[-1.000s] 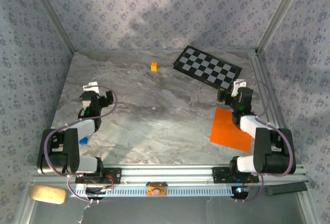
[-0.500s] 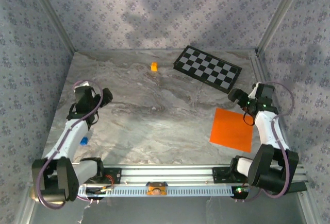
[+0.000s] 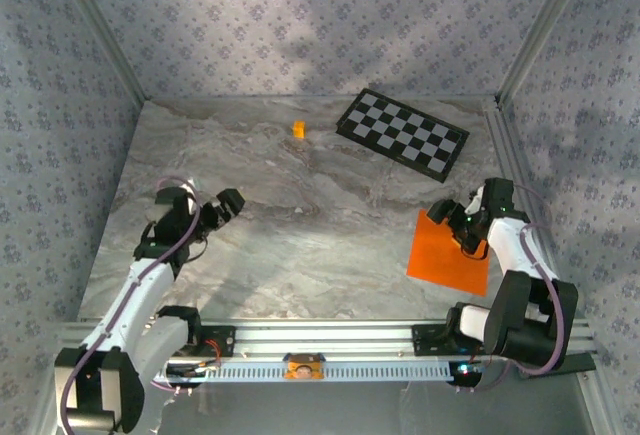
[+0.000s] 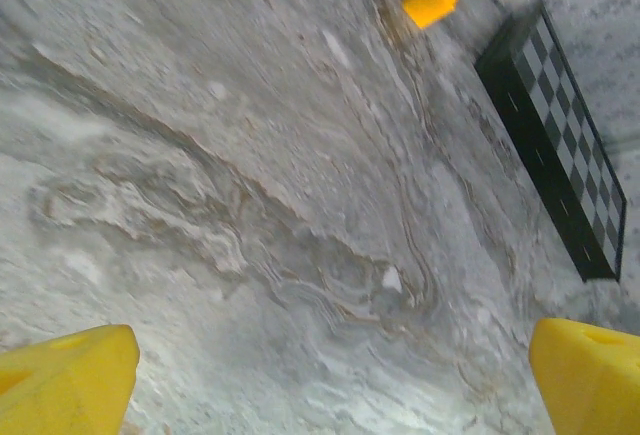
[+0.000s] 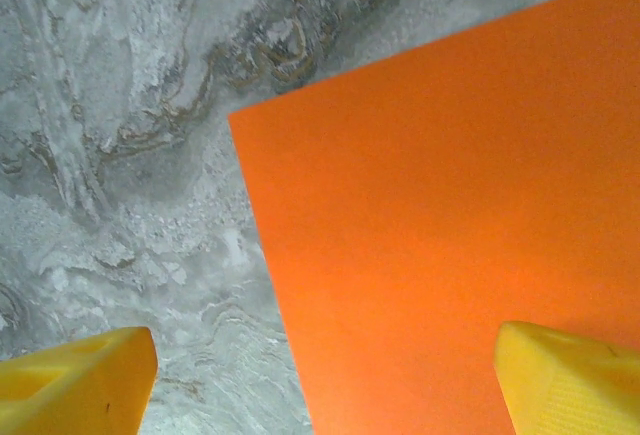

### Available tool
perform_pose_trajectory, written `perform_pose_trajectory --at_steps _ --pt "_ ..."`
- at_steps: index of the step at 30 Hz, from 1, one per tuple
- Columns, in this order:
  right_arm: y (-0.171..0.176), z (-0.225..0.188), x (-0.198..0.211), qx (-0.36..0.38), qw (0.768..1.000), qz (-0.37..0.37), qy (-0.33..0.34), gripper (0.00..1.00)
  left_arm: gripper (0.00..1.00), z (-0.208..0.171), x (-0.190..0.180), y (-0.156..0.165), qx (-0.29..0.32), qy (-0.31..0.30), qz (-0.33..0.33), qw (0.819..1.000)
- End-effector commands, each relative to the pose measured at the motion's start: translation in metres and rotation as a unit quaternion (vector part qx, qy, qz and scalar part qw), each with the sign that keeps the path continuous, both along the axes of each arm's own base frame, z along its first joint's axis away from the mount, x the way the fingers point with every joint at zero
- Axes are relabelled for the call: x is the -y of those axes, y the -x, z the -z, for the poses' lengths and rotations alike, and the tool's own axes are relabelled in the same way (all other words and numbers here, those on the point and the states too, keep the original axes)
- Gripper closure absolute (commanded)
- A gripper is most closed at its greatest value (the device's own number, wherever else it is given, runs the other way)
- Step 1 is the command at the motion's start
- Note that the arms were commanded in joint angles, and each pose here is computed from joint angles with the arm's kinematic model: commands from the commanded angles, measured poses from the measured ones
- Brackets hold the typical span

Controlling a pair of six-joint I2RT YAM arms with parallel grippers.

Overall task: Fold a paper plane with a square sheet of paper (pick it up from the middle)
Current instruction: Move the square sheet of paper to the center of the table.

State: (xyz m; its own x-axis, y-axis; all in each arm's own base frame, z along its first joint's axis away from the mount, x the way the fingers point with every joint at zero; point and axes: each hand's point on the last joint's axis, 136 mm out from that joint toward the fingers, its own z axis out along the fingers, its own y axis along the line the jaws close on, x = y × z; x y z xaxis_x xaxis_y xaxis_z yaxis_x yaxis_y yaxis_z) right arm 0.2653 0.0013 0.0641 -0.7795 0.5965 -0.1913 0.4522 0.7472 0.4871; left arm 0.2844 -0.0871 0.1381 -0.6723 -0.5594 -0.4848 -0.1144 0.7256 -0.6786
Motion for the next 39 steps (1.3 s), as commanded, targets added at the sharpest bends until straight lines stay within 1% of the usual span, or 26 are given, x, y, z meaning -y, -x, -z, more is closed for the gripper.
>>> perform_pose_trajectory --at_steps 1,4,13,17,21,25,28,33,36,39 --pt "0.014 0.014 0.003 -0.051 0.999 0.006 0.010 0.11 0.00 -0.003 0.016 0.005 -0.001 0.020 0.029 0.999" --pt "0.018 0.023 0.005 -0.073 0.997 0.007 0.017 0.11 0.00 -0.002 0.019 0.007 -0.003 0.018 0.036 0.999" --pt "0.013 0.032 -0.013 -0.082 0.996 0.001 -0.015 0.11 0.00 -0.006 0.014 0.010 -0.002 -0.009 0.035 0.999" --pt "0.009 0.037 -0.027 -0.083 0.996 -0.004 -0.033 0.11 0.00 -0.008 0.012 0.009 0.002 -0.014 0.030 0.999" --pt "0.004 0.041 -0.047 -0.092 0.995 -0.024 -0.036 0.11 0.00 -0.010 0.012 0.009 0.002 -0.011 0.031 0.999" --pt "-0.001 0.044 -0.070 -0.095 0.994 -0.051 -0.030 0.11 0.00 -0.011 0.011 0.013 0.001 -0.016 0.032 0.999" --pt "-0.006 0.043 -0.091 -0.093 0.994 -0.057 -0.026 0.11 0.00 -0.012 0.010 0.016 0.001 -0.018 0.032 0.999" --pt "-0.014 0.043 -0.143 -0.091 0.991 -0.084 -0.055 0.11 0.00 -0.018 0.007 0.015 0.003 -0.026 0.026 0.999" --pt "-0.016 0.045 -0.173 -0.094 0.989 -0.107 -0.039 0.11 0.00 -0.022 0.001 0.016 -0.002 -0.056 0.024 0.998" --pt "-0.017 0.044 -0.205 -0.094 0.985 -0.135 -0.044 0.11 0.00 -0.025 -0.011 0.021 -0.013 -0.097 0.014 0.995"
